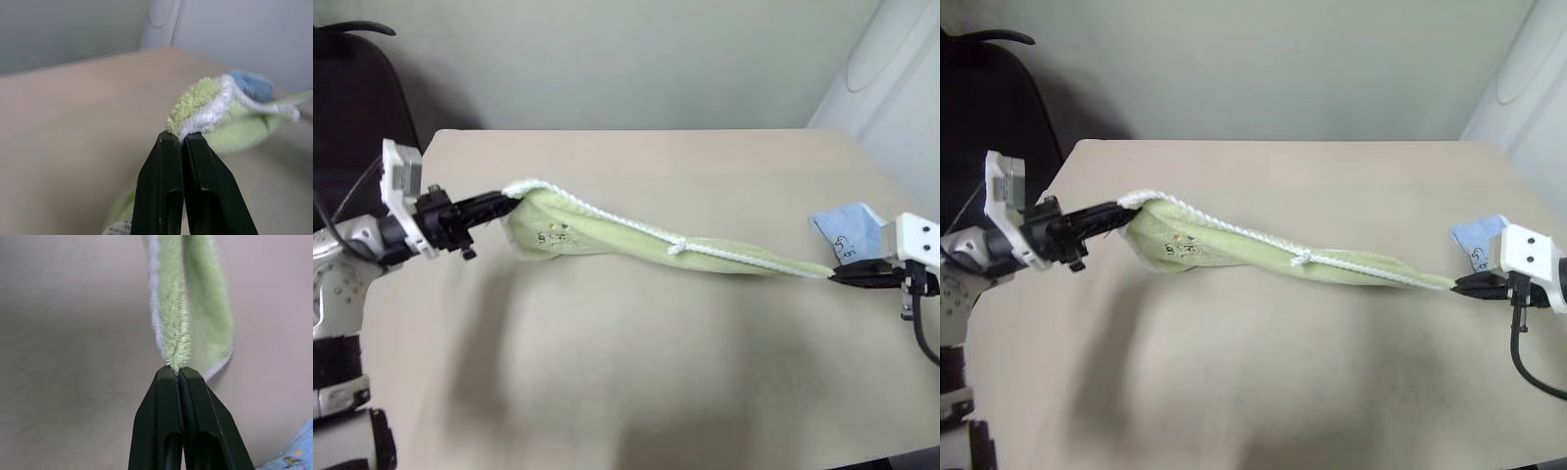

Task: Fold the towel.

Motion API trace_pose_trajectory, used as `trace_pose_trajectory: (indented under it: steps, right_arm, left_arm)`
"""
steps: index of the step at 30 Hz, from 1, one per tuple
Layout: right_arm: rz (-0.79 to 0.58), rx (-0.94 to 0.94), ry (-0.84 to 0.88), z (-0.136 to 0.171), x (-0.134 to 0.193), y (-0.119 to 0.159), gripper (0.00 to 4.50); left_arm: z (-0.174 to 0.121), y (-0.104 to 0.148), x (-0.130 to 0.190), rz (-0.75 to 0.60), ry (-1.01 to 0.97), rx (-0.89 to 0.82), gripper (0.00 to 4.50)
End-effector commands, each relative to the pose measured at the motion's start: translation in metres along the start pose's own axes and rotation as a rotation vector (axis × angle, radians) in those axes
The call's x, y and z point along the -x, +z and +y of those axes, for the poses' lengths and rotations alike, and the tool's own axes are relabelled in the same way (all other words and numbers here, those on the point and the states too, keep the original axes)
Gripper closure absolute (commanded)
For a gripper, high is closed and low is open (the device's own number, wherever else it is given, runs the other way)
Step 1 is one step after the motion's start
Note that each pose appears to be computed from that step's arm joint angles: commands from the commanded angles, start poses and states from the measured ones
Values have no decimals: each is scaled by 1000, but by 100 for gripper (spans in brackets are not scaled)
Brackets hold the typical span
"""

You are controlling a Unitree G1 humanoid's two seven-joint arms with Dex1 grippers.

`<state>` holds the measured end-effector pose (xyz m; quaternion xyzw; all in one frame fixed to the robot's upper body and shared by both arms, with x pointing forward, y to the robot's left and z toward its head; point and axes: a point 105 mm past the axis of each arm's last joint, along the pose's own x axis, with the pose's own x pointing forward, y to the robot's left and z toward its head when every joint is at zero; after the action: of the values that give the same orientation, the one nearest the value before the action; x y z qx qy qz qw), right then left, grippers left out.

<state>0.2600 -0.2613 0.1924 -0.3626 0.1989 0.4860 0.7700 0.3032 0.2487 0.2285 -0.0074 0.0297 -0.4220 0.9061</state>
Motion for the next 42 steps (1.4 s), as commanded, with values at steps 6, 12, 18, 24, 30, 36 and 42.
trace_pose_trajectory:
  steps: [6, 12, 18, 24, 30, 36, 42]
  right_arm:
    - [30, 117, -371, -88, 13, 10, 448]
    - [59, 190, -623, -151, 42, 26, 448]
    - [59, 205, -618, -156, 41, 25, 448]
    - [58, 210, -616, -157, 41, 24, 448]
    - [57, 108, -286, -86, 24, -6, 448]
    - [61, -23, 4, -3, 4, -20, 448]
    - [50, -43, -1, -1, -8, -16, 448]
  left_arm:
    - [39, 24, -33, -125, 209, -89, 450]
    - [65, 62, -60, -265, 295, -104, 450]
    - [68, 63, -61, -267, 293, -110, 450]
    - [68, 63, -61, -267, 291, -112, 450]
    - [30, 20, -30, -110, 77, -80, 450]
    - [-20, -23, -4, 64, -85, -6, 450]
    - [-30, -35, -13, 104, -83, 23, 450]
